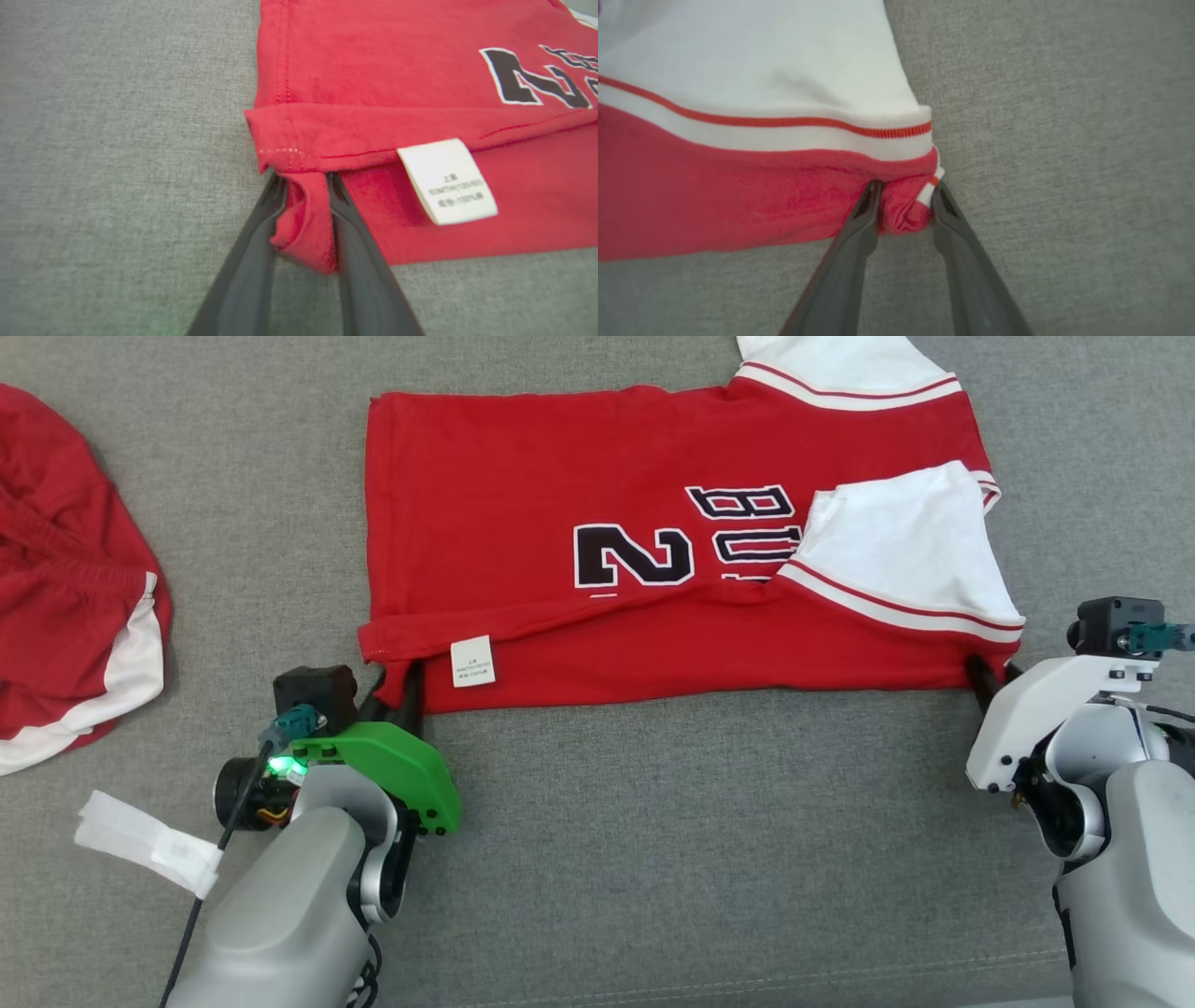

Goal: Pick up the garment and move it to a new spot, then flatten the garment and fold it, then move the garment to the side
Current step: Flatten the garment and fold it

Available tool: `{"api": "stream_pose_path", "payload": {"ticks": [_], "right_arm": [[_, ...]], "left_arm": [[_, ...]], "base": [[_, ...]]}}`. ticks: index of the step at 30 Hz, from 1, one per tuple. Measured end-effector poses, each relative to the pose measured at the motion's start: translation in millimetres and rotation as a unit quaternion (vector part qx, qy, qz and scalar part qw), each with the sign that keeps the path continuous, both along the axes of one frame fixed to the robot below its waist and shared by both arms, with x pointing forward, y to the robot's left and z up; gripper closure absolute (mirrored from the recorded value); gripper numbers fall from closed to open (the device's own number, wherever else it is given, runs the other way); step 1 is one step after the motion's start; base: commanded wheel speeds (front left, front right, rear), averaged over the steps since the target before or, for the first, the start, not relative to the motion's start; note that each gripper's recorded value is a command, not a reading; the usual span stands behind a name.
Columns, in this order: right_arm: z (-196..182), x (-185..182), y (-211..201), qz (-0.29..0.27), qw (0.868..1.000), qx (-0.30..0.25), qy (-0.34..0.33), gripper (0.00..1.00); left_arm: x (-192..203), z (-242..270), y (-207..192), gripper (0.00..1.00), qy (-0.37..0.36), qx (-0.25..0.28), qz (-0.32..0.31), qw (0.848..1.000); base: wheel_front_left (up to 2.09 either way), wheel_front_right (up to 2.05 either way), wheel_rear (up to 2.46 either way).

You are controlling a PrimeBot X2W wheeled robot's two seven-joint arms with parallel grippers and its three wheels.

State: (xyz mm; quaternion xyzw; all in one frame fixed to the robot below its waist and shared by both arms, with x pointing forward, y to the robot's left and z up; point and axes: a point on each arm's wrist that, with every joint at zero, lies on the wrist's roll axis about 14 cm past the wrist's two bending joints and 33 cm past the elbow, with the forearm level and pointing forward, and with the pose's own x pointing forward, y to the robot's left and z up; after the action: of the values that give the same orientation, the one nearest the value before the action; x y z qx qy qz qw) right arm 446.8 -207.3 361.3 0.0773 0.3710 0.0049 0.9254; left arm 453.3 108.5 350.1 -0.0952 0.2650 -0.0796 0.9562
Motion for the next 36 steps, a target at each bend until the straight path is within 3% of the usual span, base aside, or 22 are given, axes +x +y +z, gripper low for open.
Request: {"api": "stream_pose_path", "payload": {"ticks": [9, 15, 26, 27, 28, 29, 36], "right_arm": [[39, -3, 4, -0.014, 0.996, 0.03, -0.082, 1.0], [67, -27, -1, -0.026, 0.992, 0.035, -0.119, 1.0], [57, -92, -15, -0.058, 0.995, 0.05, -0.061, 1.0], [51, -97, -15, -0.062, 0.995, 0.055, -0.051, 0.51], [47, -99, -15, -0.066, 0.995, 0.062, -0.046, 0.0], [44, -101, -16, -0.07, 0.994, 0.067, -0.044, 0.0], [47, -92, -16, -0.066, 0.995, 0.049, -0.055, 0.0]], "left_arm": [[-23, 8, 2, 1.0, -0.02, -0.021, 0.009, 1.0], [-42, 18, 14, 1.0, -0.035, -0.015, 0.014, 0.999], [-78, 21, 20, 1.0, -0.016, -0.017, 0.02, 1.0], [-81, 19, 20, 0.91, -0.009, -0.016, 0.019, 1.0], [-83, 18, 20, 0.25, -0.005, -0.016, 0.019, 1.0], [-84, 17, 21, 0.0, -0.003, -0.016, 0.023, 1.0], [-91, 17, 27, 0.0, 0.011, -0.009, 0.029, 0.999]], "base": [[0.0, 0.0, 0.0], [0.0, 0.0, 0.0], [0.0, 0.0, 0.0], [0.0, 0.0, 0.0], [0.0, 0.0, 0.0], [0.0, 0.0, 0.0], [0.0, 0.0, 0.0]]}}
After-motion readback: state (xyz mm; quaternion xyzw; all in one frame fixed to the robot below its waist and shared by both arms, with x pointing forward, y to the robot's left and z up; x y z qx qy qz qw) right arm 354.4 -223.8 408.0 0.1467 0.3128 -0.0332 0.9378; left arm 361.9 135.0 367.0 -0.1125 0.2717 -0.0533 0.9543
